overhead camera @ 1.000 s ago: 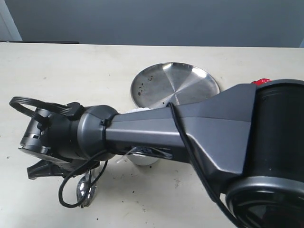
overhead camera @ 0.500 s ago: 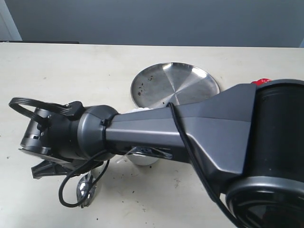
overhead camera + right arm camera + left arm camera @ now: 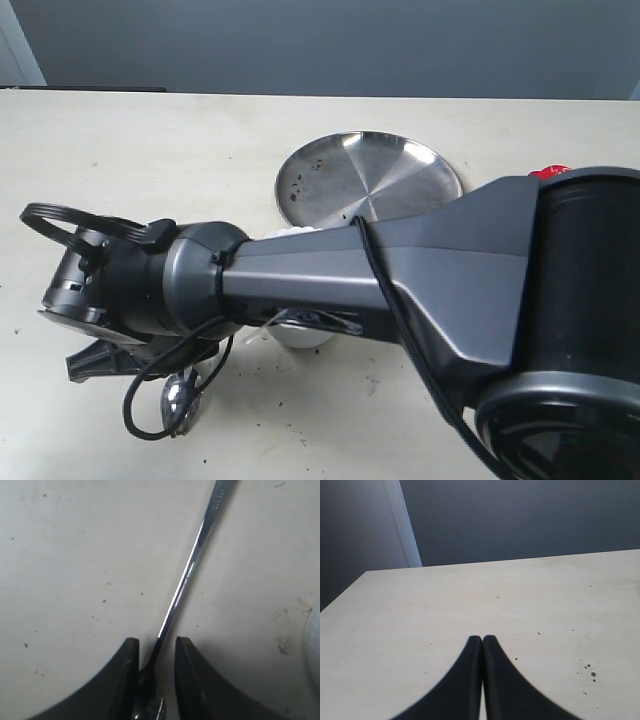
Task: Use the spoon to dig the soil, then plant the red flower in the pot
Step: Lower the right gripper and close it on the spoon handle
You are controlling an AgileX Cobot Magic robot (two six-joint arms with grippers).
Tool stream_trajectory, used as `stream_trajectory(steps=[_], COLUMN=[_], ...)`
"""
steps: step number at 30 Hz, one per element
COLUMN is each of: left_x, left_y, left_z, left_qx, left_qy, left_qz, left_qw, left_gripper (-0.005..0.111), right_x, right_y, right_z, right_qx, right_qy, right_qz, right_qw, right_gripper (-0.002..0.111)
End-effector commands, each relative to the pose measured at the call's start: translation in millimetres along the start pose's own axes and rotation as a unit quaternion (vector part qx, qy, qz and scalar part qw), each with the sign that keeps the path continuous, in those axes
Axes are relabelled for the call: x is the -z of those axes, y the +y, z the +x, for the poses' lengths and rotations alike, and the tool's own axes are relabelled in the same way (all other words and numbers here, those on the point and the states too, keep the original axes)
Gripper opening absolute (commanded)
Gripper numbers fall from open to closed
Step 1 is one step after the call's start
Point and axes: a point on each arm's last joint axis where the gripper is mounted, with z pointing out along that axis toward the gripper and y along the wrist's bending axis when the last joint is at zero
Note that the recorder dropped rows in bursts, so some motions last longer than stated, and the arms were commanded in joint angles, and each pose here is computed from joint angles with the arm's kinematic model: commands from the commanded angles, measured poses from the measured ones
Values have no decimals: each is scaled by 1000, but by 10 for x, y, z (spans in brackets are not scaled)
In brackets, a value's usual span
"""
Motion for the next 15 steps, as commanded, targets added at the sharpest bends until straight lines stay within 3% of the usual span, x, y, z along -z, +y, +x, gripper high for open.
stream_trajectory(steps=[1, 15], left_x=[7, 7], left_y=[-3, -3], left_z=[-18, -18], left_qx=[4, 4], left_qy=[-6, -6], left_qz=[3, 3], left_qw=[1000, 1000], left_gripper=[0, 0], right_x=[16, 17], right_y=[-16, 30], right_z=[-10, -16], right_qx=[-2, -6], right_qy=[4, 0], right_qz=[-2, -27], right_qw=[1000, 1000], right_gripper=[26, 26])
